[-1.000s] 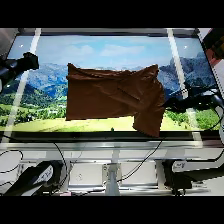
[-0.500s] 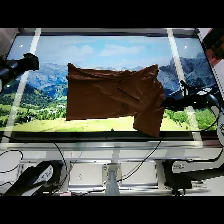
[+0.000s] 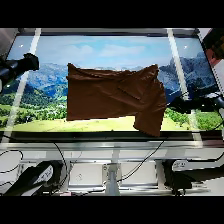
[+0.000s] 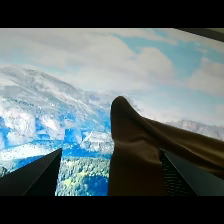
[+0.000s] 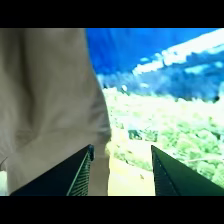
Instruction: Fold the clothes and pants, and hang the long-sleeved shirts on hangers.
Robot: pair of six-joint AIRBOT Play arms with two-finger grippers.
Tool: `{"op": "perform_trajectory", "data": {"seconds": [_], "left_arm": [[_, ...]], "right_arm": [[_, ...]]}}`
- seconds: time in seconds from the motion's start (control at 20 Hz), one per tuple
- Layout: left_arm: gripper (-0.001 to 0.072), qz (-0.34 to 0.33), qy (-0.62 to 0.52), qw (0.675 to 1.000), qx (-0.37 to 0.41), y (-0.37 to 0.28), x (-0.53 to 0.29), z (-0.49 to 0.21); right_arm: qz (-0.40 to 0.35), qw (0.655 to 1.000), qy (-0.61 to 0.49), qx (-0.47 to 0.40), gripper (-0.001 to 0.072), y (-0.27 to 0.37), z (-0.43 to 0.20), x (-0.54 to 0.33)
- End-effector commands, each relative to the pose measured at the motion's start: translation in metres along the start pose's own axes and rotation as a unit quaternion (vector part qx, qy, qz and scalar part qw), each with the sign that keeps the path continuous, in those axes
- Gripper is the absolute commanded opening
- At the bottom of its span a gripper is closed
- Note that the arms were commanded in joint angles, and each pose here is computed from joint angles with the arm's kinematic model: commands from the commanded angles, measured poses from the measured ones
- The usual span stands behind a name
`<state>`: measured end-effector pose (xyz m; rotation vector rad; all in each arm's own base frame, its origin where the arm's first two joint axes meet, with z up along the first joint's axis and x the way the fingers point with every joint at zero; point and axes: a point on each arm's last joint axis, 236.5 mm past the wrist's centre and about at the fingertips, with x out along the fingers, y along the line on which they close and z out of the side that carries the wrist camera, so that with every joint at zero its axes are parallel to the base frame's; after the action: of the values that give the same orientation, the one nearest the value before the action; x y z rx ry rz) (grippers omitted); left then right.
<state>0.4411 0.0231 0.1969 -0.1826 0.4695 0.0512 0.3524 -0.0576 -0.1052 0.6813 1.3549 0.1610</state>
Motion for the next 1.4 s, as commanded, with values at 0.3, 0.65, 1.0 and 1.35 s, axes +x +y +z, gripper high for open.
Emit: {"op": "perform_trajectory", "data": {"seconds": [0.3, 0.65, 1.0, 1.35], "left_arm": [[0.0700, 0.000, 0.000, 1.000, 0.000, 0.000, 0.000, 0.000], [0.0660, 0.001, 0.020, 1.000, 0.000, 0.001, 0.000, -0.010], [0.0540, 0.015, 0.212, 0.977, -0.014, 0.015, 0.006, -0.145], [0.0424, 0.029, 0.355, 0.930, -0.088, 0.033, -0.010, -0.291]], "right_arm": [[0.072, 0.996, 0.038, 0.027, 0.0407, 0.029, -0.009, 0.037], [0.053, 0.998, 0.018, 0.012, 0.0302, 0.032, 0.001, 0.048], [0.061, 0.998, 0.030, 0.007, 0.0014, 0.036, -0.004, 0.047], [0.067, 0.997, 0.041, 0.007, 0.0014, 0.039, -0.010, 0.046]]}}
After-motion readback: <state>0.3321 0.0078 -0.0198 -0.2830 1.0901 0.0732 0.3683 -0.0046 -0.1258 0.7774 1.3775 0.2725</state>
